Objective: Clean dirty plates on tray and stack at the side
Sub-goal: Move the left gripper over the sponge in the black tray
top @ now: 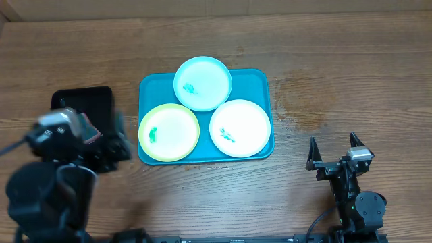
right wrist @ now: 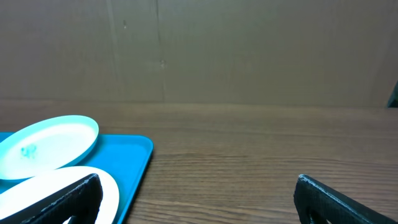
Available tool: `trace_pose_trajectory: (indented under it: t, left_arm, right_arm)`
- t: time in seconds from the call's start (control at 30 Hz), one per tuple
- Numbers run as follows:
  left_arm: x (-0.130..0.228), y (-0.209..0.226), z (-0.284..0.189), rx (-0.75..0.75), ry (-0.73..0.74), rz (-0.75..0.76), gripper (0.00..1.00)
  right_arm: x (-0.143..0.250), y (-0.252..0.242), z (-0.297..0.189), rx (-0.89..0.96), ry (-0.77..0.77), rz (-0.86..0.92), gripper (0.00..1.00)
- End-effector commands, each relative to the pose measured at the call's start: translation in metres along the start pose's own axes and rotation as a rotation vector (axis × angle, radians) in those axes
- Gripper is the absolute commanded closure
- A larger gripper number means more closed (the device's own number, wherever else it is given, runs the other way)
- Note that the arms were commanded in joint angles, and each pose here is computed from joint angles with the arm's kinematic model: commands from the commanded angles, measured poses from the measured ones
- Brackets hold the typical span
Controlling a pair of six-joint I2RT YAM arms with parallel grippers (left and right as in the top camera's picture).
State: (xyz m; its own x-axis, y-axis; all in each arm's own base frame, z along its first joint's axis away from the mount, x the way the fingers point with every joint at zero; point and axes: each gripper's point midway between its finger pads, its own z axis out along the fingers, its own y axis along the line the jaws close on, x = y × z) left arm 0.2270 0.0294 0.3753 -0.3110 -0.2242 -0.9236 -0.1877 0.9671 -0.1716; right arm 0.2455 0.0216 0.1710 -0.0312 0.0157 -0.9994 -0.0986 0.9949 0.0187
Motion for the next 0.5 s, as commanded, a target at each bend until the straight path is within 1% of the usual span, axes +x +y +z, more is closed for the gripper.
trace_pose_trajectory:
  t: [0.0, 0.1, 0.23, 0.4, 0.47]
  left_arm:
    - [-0.018, 0.048, -0.003, -0.311, 0.007, -0.075, 0.0]
    - [-0.01, 0.05, 0.009, -0.335, 0.11, -0.055, 0.0]
    - [-0.004, 0.058, 0.029, -0.388, 0.17, -0.044, 0.0]
    - [0.006, 0.073, 0.057, -0.388, 0.261, -0.097, 0.0]
    - [0.013, 0.09, 0.068, -0.419, 0.301, -0.138, 0.0]
  right_arm:
    - [0.001, 0.001, 0.0, -0.003, -0.005, -0.001, 0.0]
    - [0.001, 0.001, 0.0, -0.004, -0.005, -0.001, 0.0]
    - [0.001, 0.001, 0.0, -0.003, -0.005, -0.001, 0.0]
    - [0.002, 0.001, 0.0, -0.003, -0.005, -0.001, 0.0]
    - [0.002, 0.001, 0.0, -0.003, -0.005, -0.001, 0.0]
